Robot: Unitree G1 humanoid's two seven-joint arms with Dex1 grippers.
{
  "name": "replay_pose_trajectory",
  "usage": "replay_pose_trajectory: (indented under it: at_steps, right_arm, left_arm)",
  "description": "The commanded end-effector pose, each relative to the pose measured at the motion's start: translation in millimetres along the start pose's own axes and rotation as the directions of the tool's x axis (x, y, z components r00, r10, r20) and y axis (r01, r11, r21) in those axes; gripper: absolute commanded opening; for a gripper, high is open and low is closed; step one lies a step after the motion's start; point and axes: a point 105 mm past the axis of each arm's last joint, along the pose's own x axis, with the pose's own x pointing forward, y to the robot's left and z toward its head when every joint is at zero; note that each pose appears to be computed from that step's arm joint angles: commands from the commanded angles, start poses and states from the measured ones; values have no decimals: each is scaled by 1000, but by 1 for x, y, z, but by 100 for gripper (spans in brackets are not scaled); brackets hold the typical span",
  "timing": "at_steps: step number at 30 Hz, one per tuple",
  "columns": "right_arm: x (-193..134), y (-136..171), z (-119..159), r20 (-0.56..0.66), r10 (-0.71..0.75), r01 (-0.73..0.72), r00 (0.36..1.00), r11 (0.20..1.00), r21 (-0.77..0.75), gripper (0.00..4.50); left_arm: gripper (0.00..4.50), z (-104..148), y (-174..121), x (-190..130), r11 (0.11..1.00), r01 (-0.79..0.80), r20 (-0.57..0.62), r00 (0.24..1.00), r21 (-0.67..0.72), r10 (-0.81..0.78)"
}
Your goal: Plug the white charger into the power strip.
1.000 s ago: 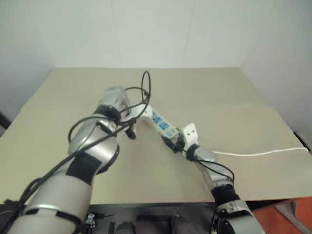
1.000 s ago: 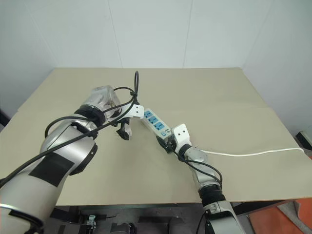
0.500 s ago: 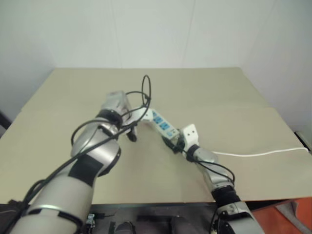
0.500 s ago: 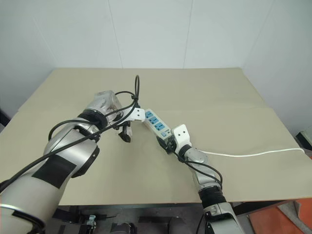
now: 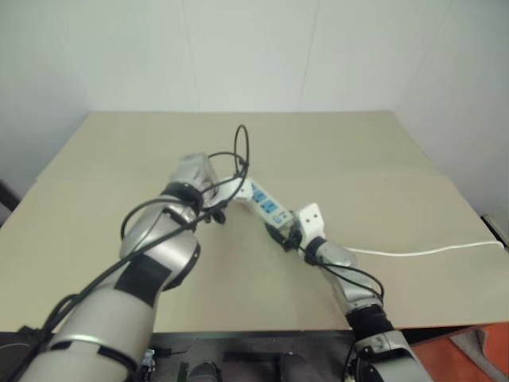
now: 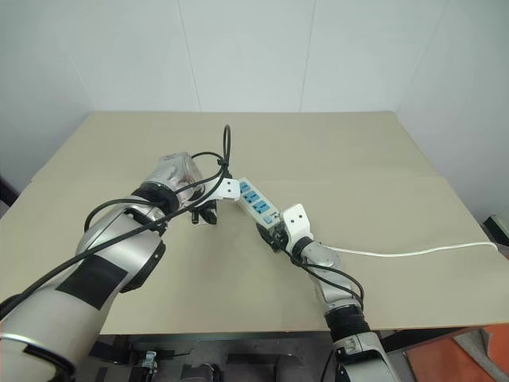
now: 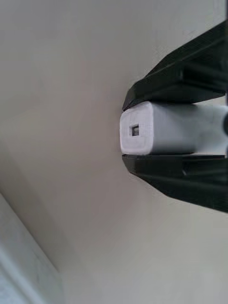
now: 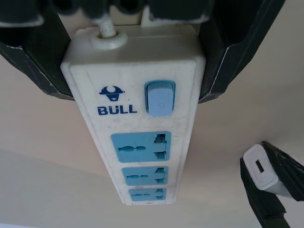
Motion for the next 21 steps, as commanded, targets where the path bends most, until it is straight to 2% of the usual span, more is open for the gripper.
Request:
replay_pose_trajectory:
  at_steps: [1, 7, 9, 11, 13, 16, 18, 21]
  right_arm:
    - [-3, 7, -22, -86, 19, -19, 996, 1000, 2, 342]
    - [-3, 6, -22, -88, 25, -25, 996, 1000, 1, 342]
    - [-4, 7, -21, -84, 41, -41, 996, 999, 4, 342]
    - [-4, 8, -20, -78, 76, -75, 994, 997, 9, 342]
    - [-6, 8, -16, -69, 122, -120, 990, 992, 43, 342]
    - [-10, 9, -9, -50, 228, -227, 972, 973, 32, 342]
    - [-14, 13, -4, -43, 319, -320, 947, 947, 0, 342]
    - [-20, 22, 3, -38, 451, -452, 892, 891, -35, 342]
  left_arm:
    - [102, 2, 3, -1, 1000, -24, 3, 1000, 13, 24]
    - [102, 7, 12, -12, 997, -66, 41, 997, 41, 65]
    - [102, 17, 16, -24, 997, -66, 136, 989, 26, 62]
    - [102, 31, 18, -40, 999, -51, 286, 957, 13, 45]
    - [102, 46, 21, -66, 1000, -8, 493, 870, -29, 21]
    - [102, 51, 26, -108, 984, 124, 752, 659, -129, 16]
    - [102, 43, 28, -122, 957, 224, 837, 547, -185, 33]
    - [102, 26, 26, -122, 936, 284, 877, 477, -210, 52]
